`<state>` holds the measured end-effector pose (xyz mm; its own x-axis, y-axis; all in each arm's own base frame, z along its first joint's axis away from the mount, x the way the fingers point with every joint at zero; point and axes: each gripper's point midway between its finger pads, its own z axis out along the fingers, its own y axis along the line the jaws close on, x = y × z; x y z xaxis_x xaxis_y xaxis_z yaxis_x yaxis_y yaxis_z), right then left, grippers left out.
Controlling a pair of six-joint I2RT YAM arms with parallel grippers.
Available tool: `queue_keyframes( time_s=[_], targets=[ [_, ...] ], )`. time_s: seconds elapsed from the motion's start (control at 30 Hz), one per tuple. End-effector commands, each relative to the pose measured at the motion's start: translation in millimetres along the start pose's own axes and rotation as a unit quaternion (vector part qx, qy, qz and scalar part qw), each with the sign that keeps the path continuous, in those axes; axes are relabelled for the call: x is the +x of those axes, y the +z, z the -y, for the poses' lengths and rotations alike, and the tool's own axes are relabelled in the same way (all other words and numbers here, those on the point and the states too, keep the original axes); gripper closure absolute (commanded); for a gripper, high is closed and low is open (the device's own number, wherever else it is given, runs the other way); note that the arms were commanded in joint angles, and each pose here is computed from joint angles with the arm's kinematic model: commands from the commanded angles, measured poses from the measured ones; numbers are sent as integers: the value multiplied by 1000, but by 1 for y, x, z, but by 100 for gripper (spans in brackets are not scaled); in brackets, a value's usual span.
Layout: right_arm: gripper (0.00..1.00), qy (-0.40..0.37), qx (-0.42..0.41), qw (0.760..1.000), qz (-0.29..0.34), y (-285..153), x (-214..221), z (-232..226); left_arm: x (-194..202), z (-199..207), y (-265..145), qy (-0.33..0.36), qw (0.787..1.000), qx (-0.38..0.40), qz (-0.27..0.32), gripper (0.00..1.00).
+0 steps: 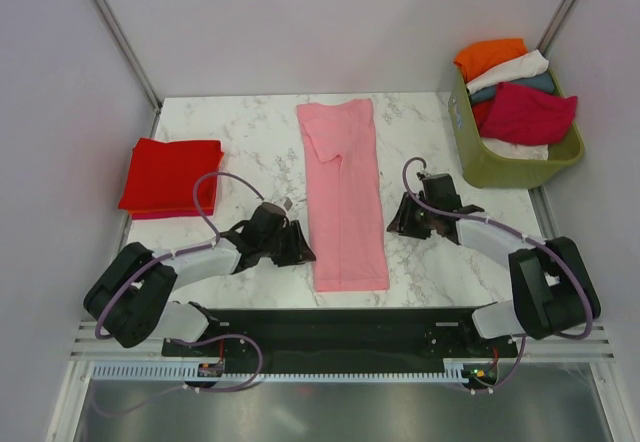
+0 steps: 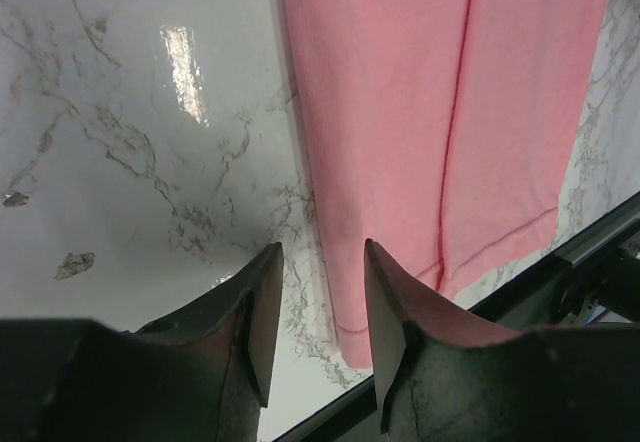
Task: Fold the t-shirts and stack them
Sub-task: Fold the tshirt
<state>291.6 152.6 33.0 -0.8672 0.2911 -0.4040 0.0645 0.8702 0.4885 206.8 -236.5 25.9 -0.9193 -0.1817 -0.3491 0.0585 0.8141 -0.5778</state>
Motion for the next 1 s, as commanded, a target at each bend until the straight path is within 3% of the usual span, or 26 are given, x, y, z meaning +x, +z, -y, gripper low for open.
queue_keyframes(
  time_s=[0.0, 0.3, 0.73, 0.97],
  targets=[
    [53, -37, -8, 999, -3, -21, 14, 0, -1, 5, 3, -13, 1000, 10, 9, 54],
    [53, -76, -21, 994, -71, -37, 69, -13, 24, 10, 1, -13, 999, 26, -16, 59],
    [58, -101, 9, 990, -102, -38, 98, -9, 46, 2, -5, -17, 999, 18, -37, 65],
    [55, -109, 13, 987, -117, -42, 114, -8, 53, 7, -8, -13, 998, 26, -49, 57]
  ],
)
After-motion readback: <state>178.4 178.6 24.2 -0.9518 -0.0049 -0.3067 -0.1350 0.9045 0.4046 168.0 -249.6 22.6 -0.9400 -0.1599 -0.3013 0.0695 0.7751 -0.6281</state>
